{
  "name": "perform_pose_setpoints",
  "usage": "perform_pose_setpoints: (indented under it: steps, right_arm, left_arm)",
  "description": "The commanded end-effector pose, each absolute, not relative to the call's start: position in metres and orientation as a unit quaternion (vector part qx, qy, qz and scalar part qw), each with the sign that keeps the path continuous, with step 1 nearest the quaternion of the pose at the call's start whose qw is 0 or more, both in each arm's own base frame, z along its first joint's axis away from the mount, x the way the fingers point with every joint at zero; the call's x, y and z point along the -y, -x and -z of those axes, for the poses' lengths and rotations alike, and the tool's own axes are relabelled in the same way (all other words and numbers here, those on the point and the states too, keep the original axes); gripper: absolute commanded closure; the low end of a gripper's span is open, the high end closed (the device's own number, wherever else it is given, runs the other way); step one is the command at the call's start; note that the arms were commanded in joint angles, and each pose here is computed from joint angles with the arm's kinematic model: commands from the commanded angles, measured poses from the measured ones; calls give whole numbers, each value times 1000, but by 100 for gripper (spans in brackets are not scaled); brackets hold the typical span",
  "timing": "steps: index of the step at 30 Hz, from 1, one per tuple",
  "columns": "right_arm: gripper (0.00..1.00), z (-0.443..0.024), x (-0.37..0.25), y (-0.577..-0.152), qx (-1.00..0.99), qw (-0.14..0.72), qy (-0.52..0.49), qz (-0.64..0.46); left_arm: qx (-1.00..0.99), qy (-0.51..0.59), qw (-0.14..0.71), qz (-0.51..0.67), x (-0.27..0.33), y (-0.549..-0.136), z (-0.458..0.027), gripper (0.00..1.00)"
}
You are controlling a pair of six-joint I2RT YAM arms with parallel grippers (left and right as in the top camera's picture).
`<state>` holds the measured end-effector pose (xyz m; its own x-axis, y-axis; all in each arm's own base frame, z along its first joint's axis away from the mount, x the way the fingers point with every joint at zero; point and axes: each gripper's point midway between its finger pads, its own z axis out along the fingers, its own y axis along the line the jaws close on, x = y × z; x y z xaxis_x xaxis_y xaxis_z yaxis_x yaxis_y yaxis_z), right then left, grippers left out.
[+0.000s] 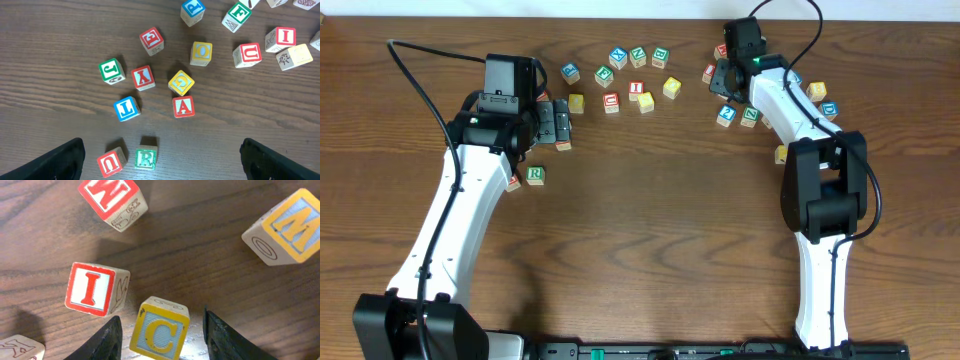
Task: Spell out CORL
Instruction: 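Close the right gripper on the yellow C block and lift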
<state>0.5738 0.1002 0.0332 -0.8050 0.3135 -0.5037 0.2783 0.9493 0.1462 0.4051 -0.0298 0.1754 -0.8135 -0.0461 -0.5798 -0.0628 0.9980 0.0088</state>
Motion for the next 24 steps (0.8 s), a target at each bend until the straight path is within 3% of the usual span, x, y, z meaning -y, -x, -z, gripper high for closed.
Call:
perform_pose_setpoints:
  steps: [1,18,24]
  right_arm:
    - [54,-7,-96,-570,-953,254,-162,-19]
    - [68,0,-88,-570,-953,254,-163,2]
    - [77,0,-89,-570,-960,254,-117,14]
  left_arm:
    - [-949,32,312,-11,31,-409,-183,2]
    - [-950,32,312,-11,31,-409,-183,2]
    - [-950,32,312,-11,31,-409,-183,2]
